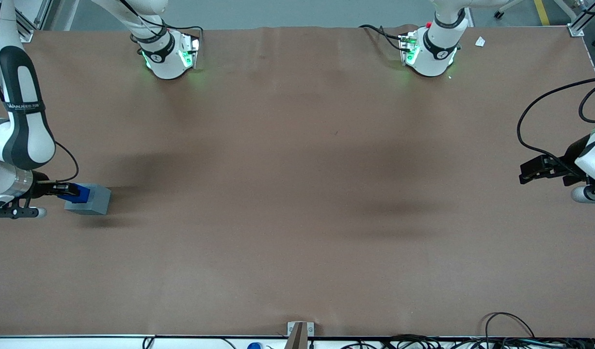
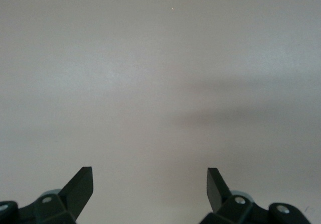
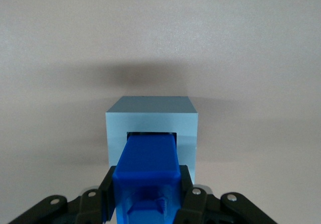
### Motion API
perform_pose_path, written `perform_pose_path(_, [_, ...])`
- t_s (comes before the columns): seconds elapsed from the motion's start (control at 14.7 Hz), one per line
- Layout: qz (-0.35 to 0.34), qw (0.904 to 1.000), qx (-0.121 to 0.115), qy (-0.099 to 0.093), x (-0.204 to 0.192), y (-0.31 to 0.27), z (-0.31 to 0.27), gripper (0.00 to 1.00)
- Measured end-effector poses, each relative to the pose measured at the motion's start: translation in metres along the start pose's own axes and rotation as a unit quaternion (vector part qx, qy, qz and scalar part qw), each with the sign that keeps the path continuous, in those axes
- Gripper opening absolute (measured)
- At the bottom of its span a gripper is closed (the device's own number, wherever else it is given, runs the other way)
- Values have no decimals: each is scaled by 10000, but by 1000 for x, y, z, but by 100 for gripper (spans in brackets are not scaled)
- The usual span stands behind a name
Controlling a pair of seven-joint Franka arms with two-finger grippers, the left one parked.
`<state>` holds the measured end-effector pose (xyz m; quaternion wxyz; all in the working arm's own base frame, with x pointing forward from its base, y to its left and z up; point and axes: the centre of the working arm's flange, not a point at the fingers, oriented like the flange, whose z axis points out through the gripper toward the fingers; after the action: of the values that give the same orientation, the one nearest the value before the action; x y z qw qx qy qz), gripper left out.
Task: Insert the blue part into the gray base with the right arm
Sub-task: 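Lower the blue block into the gray base's square hole, then open the right gripper and raise it away from the base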
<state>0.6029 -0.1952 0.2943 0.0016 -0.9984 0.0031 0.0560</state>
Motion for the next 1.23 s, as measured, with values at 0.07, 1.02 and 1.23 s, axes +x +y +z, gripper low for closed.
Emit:
perform_pose_path(0.07, [0,10000,0,-1,0,0,1,51])
perform_pose_path(1.02, [-19,10000,-7,15,4,-1,10,93])
perform_pose_path(1.23, [-93,9998,65,-140,2,-11,-19,100])
